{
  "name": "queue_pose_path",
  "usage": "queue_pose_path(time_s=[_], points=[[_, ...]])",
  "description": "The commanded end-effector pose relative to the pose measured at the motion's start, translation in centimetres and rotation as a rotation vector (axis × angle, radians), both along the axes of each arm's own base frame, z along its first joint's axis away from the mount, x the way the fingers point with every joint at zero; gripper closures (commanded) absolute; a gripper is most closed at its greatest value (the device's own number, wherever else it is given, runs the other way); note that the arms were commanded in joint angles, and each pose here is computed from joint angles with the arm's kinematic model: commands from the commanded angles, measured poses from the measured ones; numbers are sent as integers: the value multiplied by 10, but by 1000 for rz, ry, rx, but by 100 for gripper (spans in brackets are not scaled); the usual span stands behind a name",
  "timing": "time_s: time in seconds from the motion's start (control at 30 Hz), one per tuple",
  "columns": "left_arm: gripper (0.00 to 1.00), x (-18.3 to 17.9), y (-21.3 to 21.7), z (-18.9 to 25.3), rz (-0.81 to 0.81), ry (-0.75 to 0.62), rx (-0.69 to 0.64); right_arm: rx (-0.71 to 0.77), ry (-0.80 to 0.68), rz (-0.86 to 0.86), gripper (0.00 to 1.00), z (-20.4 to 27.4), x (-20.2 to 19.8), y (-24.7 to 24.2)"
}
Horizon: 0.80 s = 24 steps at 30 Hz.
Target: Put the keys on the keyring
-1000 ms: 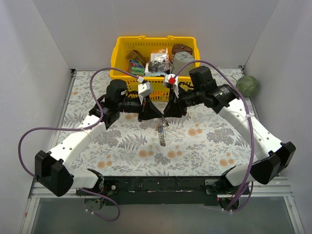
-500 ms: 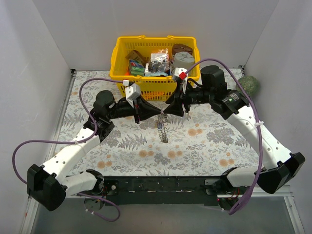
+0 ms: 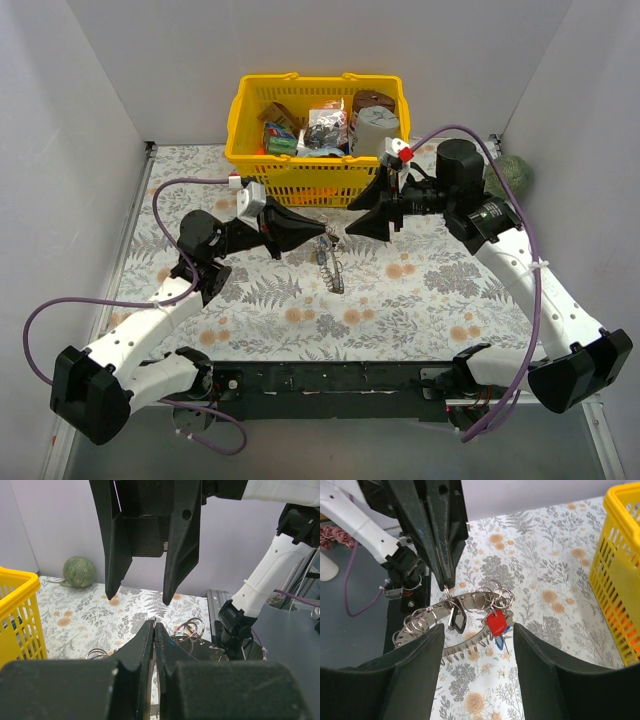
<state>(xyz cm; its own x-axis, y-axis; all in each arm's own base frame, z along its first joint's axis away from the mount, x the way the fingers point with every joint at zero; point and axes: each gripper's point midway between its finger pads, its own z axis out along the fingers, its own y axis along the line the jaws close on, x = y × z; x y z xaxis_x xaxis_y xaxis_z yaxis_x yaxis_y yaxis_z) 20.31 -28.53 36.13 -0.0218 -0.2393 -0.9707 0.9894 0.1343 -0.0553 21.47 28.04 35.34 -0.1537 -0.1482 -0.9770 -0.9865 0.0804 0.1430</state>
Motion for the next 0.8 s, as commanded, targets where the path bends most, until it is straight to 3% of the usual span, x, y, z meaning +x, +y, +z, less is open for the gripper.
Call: queue_pose_path(time_s=[0.0,0.33,0.63,0.77], points=[[100,-15,11,39,-9,-109,-138,106,-80,107,34,31,-20,2],[100,-24,11,48,-66,-140,-236,154,-50,166,35,38,-26,11],[100,-24,9,49,-80,-138,-240,180,-19,206,46,38,-32,22],[100,-24,10,50,-79,-144,-242,176,-5,214,60,35,-32,24]])
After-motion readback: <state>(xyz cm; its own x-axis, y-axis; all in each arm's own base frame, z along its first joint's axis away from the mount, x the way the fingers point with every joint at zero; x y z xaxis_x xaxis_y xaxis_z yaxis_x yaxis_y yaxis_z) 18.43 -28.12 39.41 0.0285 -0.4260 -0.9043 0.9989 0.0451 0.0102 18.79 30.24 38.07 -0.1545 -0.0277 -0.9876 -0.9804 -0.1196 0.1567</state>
